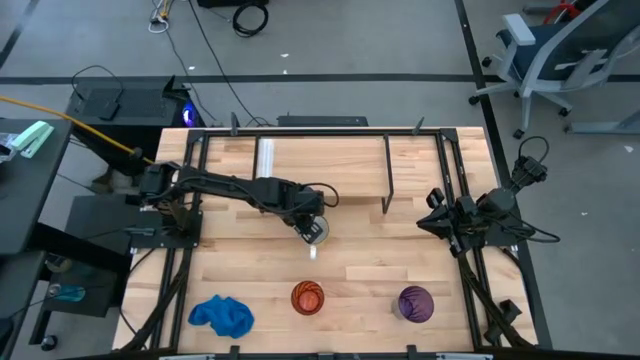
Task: Stack small to large cups/mugs on shelf
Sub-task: Move the yellow mug to the center of the table, then put the brown cup on the shelf
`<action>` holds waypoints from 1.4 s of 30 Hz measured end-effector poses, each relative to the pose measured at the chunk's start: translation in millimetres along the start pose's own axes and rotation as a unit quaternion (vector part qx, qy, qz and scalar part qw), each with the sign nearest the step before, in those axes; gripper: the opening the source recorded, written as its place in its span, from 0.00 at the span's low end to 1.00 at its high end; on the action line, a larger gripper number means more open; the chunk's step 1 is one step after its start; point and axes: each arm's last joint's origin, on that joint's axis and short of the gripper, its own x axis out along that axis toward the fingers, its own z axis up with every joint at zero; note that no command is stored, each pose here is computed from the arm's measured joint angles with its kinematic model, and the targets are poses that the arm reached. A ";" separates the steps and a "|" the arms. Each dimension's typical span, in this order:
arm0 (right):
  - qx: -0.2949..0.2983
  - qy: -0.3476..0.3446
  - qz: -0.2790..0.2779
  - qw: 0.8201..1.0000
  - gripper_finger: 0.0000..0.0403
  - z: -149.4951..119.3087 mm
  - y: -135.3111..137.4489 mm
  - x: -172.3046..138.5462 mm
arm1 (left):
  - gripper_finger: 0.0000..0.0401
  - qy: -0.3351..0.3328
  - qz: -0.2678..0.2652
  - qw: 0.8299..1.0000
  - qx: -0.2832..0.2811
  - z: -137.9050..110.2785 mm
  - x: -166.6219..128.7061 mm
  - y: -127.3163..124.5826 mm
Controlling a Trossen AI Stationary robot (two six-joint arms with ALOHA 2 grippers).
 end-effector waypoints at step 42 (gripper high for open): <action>0.041 0.025 0.017 0.999 0.08 -4.9 1.3 1.0 | 0.36 -0.008 -0.014 0.995 0.100 -121.1 -102.4 -80.2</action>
